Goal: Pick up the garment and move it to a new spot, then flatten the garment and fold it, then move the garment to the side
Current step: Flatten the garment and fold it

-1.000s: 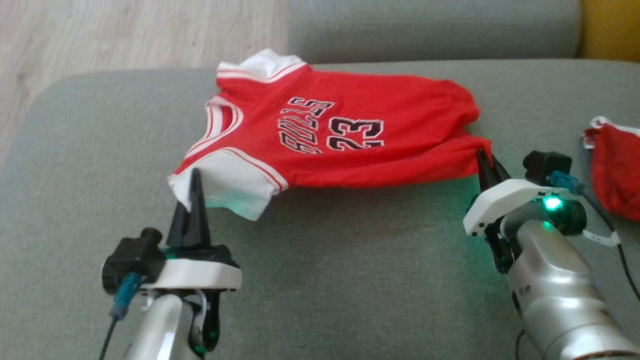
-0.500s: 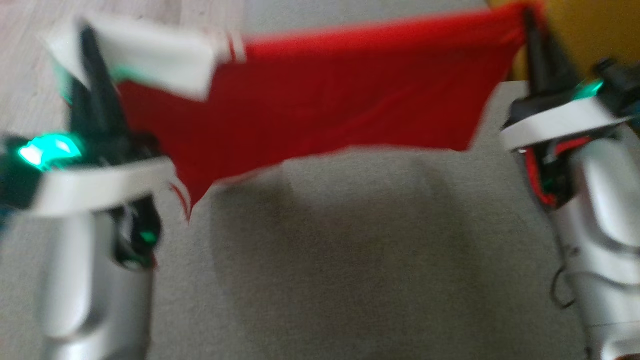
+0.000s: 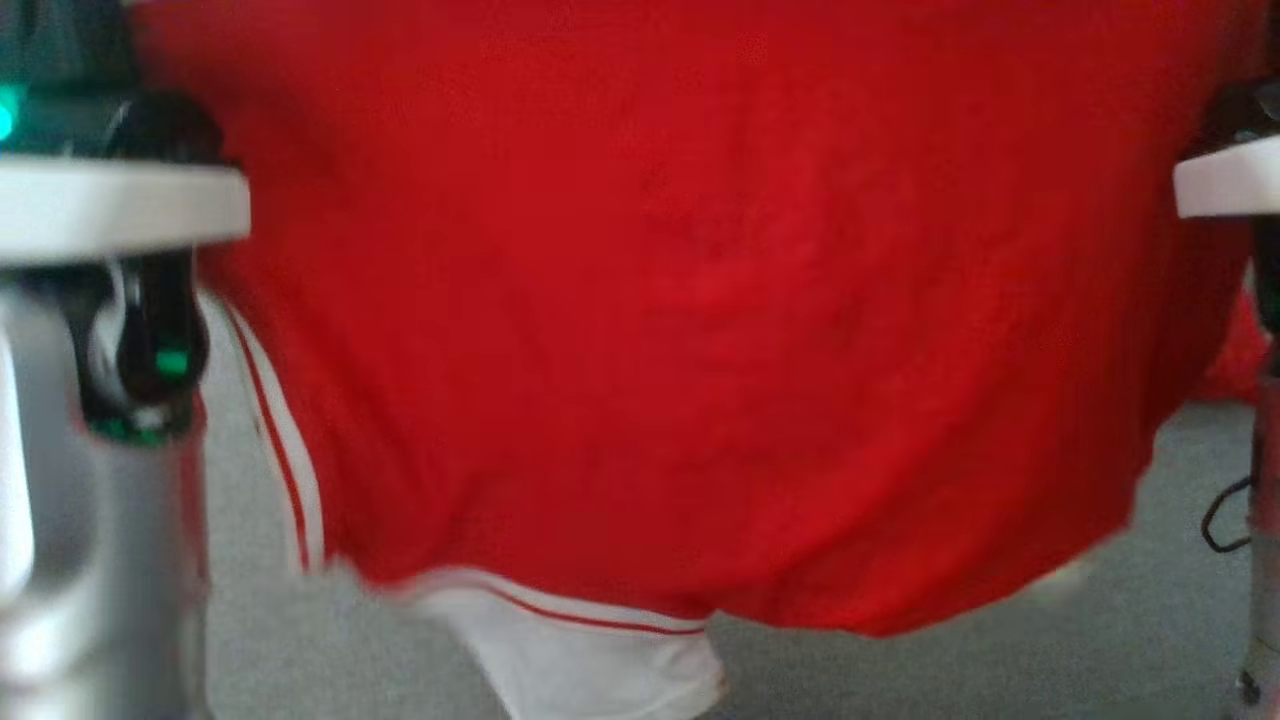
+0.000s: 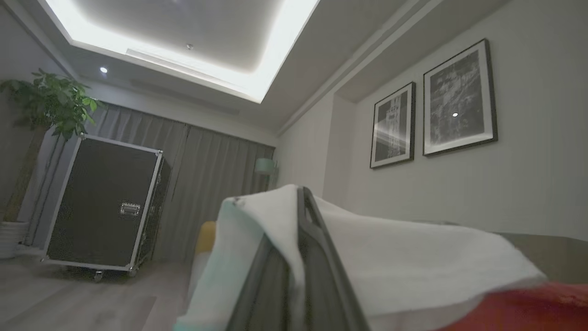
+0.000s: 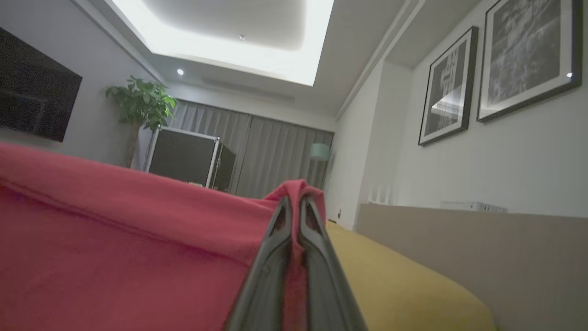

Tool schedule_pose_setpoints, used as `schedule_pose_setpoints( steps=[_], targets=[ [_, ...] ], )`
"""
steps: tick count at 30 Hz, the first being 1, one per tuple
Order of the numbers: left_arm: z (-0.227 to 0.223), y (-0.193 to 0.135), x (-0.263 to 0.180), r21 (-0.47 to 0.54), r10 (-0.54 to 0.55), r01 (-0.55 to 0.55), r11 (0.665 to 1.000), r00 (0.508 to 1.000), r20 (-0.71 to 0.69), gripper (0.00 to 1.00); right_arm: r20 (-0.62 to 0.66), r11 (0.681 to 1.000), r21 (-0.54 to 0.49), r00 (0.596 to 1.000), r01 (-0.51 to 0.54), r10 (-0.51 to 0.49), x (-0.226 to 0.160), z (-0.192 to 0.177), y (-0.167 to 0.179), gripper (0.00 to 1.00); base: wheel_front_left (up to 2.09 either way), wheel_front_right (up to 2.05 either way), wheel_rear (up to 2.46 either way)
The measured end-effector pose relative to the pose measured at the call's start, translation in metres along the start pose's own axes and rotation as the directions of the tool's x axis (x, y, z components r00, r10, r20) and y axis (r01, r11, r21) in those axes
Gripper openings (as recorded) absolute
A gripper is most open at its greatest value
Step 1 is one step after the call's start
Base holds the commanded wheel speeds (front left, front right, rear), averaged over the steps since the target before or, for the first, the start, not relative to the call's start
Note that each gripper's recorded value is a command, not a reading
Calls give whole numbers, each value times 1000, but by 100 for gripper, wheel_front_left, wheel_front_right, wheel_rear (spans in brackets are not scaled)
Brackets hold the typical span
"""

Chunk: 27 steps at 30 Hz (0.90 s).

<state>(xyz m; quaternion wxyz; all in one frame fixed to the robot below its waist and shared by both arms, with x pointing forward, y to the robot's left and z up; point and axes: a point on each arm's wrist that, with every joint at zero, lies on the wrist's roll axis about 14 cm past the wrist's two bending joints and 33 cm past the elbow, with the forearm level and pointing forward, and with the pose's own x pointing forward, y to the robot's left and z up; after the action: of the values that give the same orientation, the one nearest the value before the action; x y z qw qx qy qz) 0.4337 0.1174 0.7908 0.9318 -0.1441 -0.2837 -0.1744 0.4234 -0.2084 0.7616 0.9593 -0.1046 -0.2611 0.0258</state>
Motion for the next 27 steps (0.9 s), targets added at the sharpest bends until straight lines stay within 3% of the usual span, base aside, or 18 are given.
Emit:
schedule_pose_setpoints(
  steps=[5, 8, 16, 20, 27],
  targets=[
    [-72, 39, 44, 34, 29, -23, 999, 983, -181, 0, -208, 998, 33, 977, -46, 52, 35, -80, 16, 0, 0, 0, 0],
    [-113, 66, 64, 86, 56, -34, 996, 961, -270, 0, -265, 995, 0, 959, -101, 98, 68, -114, 27, 0, 0, 0, 0],
    [-126, 102, 127, 170, 74, -45, 984, 982, -171, 0, -128, 993, -99, 990, -67, 55, 147, -133, 12, 0, 0, 0, 0],
    [-146, 113, 119, 212, 85, -39, 976, 974, -212, 0, -181, 993, -84, 981, -83, 67, 144, -168, 23, 0, 0, 0, 0],
    [-205, 119, 68, 206, 100, -25, 978, 926, -363, 0, -353, 990, -48, 930, -133, 108, 104, -229, 43, 0, 0, 0, 0]
  ],
)
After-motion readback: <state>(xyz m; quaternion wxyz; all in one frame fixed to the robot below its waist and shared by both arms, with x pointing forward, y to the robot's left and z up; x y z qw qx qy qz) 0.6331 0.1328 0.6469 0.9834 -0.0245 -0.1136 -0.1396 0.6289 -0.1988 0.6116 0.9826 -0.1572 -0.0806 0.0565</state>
